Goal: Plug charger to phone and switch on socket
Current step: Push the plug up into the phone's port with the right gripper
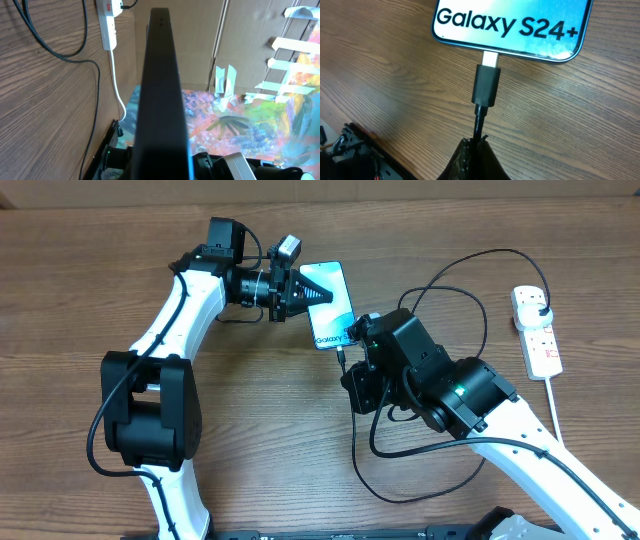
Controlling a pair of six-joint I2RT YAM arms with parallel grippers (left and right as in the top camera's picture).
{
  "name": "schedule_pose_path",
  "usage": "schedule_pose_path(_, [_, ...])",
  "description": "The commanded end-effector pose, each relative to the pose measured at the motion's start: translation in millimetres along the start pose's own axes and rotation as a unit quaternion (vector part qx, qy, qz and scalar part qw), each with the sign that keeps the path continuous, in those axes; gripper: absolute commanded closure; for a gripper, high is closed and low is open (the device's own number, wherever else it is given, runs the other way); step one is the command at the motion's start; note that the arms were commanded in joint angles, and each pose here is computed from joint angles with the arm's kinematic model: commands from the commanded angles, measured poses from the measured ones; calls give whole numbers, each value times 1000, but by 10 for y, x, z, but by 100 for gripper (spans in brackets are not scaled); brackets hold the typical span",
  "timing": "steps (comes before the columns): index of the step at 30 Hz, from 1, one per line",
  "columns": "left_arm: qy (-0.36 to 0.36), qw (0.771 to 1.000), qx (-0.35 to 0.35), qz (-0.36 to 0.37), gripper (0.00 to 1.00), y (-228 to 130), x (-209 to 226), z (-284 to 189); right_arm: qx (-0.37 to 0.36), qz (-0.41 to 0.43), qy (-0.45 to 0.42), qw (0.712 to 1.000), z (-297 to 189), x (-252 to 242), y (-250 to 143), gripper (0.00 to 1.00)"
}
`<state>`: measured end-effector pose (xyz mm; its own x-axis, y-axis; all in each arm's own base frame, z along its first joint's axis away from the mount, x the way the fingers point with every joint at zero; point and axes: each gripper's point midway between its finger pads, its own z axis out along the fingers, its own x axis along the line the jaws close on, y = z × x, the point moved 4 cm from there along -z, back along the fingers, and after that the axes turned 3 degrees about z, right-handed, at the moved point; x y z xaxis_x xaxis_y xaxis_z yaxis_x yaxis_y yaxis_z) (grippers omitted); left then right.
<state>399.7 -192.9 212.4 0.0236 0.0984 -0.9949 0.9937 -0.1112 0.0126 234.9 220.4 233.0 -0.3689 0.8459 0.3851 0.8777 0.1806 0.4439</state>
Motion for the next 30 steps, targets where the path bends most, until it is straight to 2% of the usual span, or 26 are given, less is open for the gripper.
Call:
schedule_pose_path(1, [-27,999,6,26,96,1,-162,-32,-4,0,9,1000,-19,40,8,96])
schedule_pose_path(20, [-27,999,6,27,96,1,-163,-32,12,9,2,1000,68,8,-17,96])
schedule_pose_path(30, [-20,998,1,62,96,13,-143,-40,20,12,-2,1000,66,-10,-50,96])
